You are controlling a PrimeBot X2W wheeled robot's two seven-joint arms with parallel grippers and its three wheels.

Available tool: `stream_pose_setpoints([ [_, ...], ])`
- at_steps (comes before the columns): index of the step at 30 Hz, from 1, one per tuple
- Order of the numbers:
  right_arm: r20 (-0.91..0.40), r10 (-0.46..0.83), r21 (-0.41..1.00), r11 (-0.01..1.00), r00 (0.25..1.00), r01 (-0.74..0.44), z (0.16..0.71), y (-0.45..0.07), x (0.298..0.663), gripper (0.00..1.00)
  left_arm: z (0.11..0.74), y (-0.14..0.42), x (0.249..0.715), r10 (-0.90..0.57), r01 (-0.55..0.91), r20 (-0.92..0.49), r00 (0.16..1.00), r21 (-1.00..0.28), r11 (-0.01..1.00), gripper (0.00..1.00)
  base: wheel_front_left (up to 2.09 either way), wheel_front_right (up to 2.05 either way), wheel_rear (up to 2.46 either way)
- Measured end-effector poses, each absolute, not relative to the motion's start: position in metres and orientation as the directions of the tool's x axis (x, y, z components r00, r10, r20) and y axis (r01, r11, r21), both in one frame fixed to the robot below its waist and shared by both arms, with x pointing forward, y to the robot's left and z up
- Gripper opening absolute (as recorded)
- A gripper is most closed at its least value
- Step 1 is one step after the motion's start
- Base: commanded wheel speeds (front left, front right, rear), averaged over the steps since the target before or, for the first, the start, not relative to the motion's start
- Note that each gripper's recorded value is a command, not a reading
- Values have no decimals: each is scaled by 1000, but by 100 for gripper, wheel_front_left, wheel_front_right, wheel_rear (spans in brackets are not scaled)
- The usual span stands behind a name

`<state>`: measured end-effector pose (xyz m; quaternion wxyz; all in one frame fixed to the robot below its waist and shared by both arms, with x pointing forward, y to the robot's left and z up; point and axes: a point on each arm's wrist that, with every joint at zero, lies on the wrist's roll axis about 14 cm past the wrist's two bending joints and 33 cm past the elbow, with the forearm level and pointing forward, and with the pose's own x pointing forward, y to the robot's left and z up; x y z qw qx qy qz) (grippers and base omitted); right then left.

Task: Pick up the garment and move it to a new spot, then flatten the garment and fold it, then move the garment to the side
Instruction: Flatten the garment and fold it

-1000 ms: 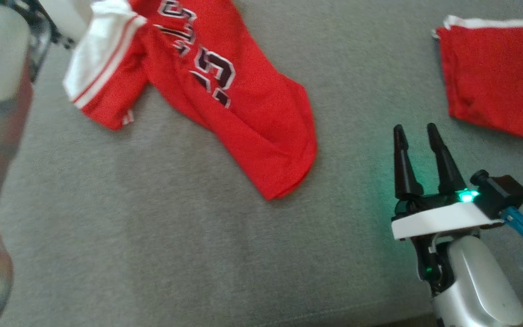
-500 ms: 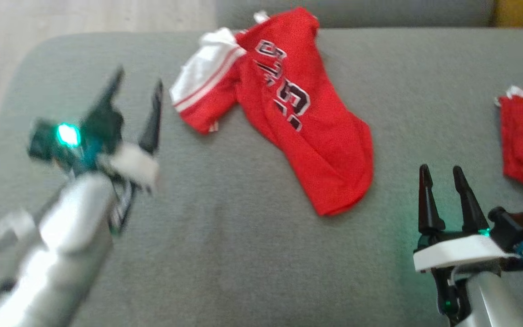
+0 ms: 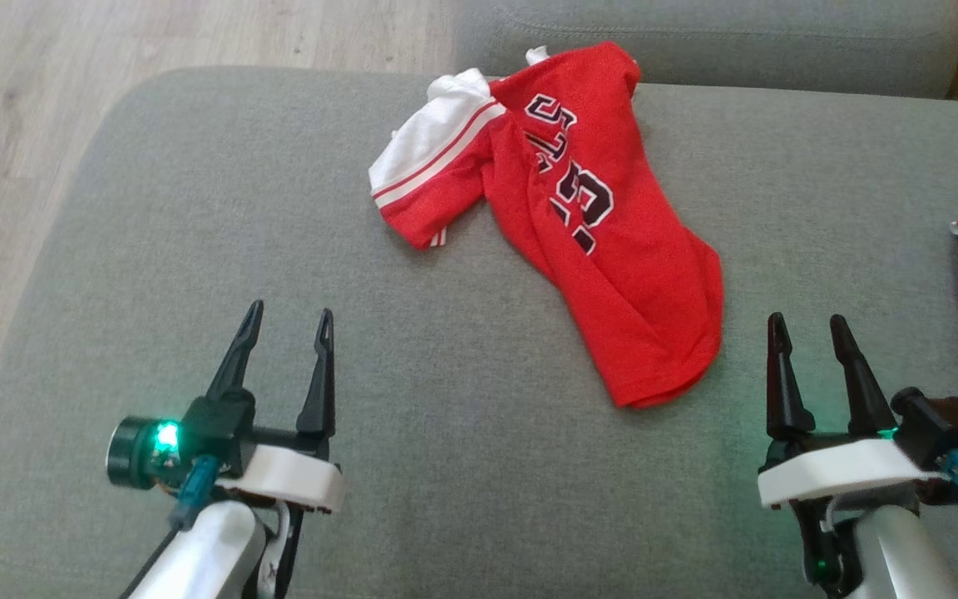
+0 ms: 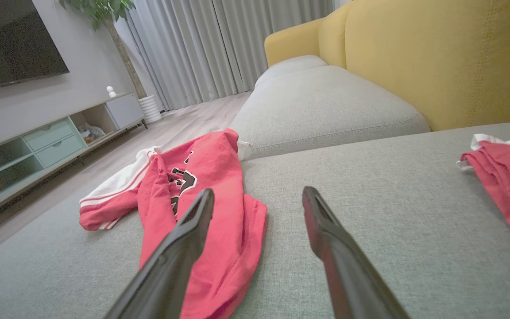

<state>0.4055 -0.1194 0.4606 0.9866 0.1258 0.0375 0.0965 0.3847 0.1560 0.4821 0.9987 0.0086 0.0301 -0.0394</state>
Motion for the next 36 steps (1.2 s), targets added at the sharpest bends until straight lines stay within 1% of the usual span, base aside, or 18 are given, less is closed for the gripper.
stream_pose_setpoints([
  [4,-51,233,213,952,971,-218,460,-109,413,100,483,158,385,-62,62,-57,996,-2,998,100,0,0,0],
  [6,-38,273,187,947,961,-261,466,-96,422,100,479,159,384,-50,49,-71,996,-11,999,100,0,0,0],
  [10,25,399,102,911,917,-399,500,-49,457,100,471,166,384,-17,15,-95,995,-22,1000,100,0,0,0],
  [12,28,460,40,887,887,-461,513,-23,476,100,469,171,387,-2,-1,-100,995,-27,1000,100,0,0,0],
  [14,20,505,29,863,863,-505,523,1,495,100,470,175,390,12,-15,-97,995,-28,999,100,0,0,0],
  [18,-96,576,12,816,812,-577,510,36,529,100,470,182,396,51,-55,-98,994,-44,997,100,0,0,0],
  [22,-264,561,29,818,785,-575,472,43,562,100,466,189,396,86,-93,-112,990,-57,994,100,0,0,0],
  [24,-316,561,22,810,765,-586,455,48,571,100,461,194,394,108,-116,-126,986,-56,992,100,0,0,0],
  [28,-399,570,39,793,718,-608,423,64,578,100,453,205,390,142,-151,-154,978,-45,988,100,0,0,0],
  [31,-421,587,75,782,692,-618,407,76,578,100,448,215,387,173,-181,-168,970,-34,983,100,0,0,0],
  [34,-441,597,68,767,671,-638,395,84,578,100,444,219,386,184,-191,-178,967,-25,981,100,0,0,0],
  [35,-436,602,64,762,668,-645,394,86,577,43,444,220,386,188,-195,-178,966,-24,980,100,0,0,0],
  [36,-421,613,65,756,669,-651,395,89,577,0,444,221,386,193,-200,-178,965,-22,980,100,0,0,0],
])
